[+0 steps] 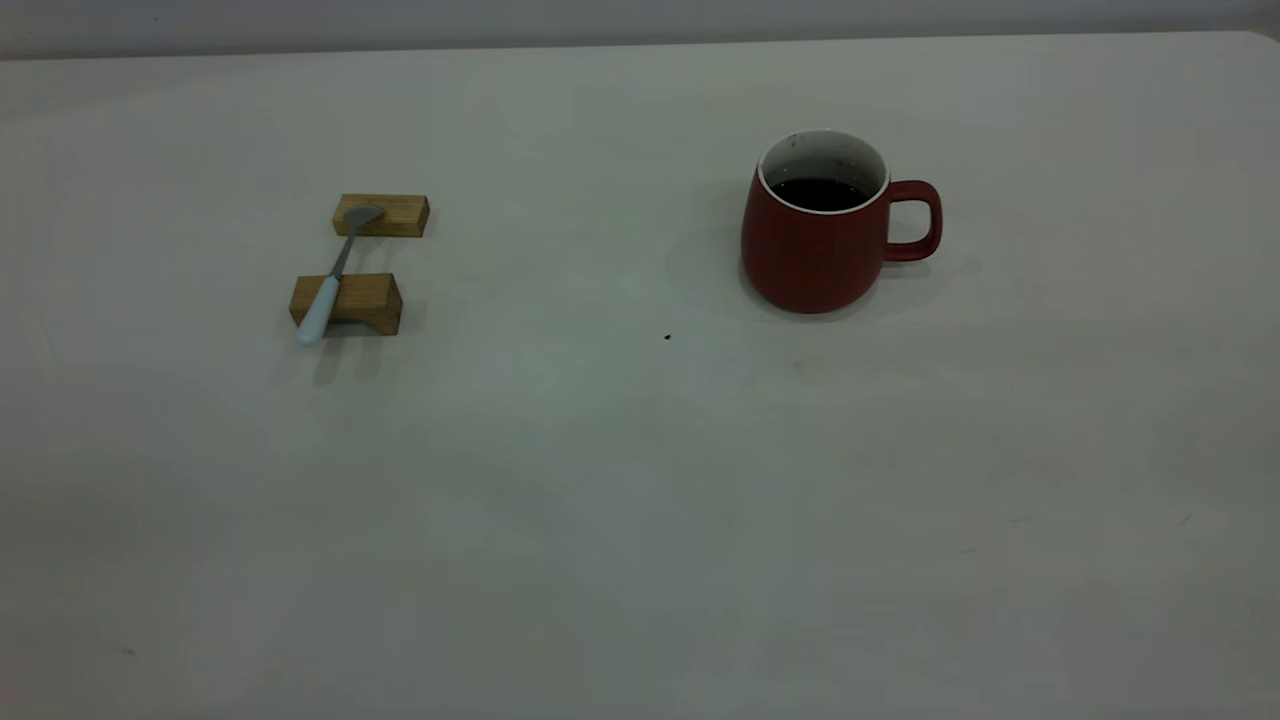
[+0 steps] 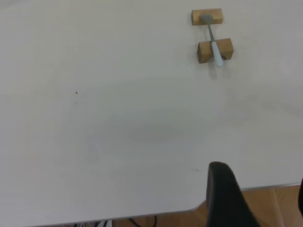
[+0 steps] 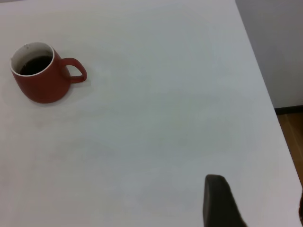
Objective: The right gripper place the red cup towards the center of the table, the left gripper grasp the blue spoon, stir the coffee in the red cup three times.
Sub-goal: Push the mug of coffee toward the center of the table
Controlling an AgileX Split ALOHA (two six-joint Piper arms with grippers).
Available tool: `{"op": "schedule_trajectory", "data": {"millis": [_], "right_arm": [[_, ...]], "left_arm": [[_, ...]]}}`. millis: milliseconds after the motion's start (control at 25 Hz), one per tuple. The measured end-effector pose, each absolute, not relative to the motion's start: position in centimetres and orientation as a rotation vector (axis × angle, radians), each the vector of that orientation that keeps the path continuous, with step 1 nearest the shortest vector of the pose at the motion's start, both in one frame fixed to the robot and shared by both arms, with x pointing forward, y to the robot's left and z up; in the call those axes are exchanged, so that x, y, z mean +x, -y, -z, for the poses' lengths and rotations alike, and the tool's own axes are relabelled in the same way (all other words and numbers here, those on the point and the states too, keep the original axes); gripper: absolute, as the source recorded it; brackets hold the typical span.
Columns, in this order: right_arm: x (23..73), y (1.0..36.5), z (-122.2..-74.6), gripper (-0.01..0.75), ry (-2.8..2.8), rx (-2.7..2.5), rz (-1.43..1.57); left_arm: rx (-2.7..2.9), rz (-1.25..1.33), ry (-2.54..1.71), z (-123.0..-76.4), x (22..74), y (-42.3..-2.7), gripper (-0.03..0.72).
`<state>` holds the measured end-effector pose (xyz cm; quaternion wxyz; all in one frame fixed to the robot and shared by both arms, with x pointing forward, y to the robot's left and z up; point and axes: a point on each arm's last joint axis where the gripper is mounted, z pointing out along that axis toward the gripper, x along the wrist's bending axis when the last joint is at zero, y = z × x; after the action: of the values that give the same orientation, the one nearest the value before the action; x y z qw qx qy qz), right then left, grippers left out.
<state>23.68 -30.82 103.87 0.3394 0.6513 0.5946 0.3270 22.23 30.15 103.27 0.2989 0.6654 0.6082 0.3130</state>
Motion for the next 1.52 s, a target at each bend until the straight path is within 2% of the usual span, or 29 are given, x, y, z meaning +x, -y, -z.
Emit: {"op": "schedule_trajectory", "data": {"millis": [1080, 1200, 1400, 1520], "right_arm": [[23.9, 30.4, -104.0, 0.443, -1.592, 1.675, -0.879], [25.3, 29.8, -104.9, 0.489, -1.677, 1.651, -0.901], [30.5, 28.6, -105.2, 0.615, -1.854, 1.646, -0.892], [34.1, 28.1, -104.6, 0.635, -1.934, 1.613, -0.863]], "left_arm": [[1.768, -0.832, -1.615, -103.3, 22.2, -30.1, 0.445], [1.768, -0.832, -1.615, -103.3, 22.2, -30.1, 0.445], [1.768, -0.832, -1.615, -103.3, 22.2, -30.1, 0.445], [1.768, -0.832, -1.615, -103.3, 22.2, -30.1, 0.445]]}}
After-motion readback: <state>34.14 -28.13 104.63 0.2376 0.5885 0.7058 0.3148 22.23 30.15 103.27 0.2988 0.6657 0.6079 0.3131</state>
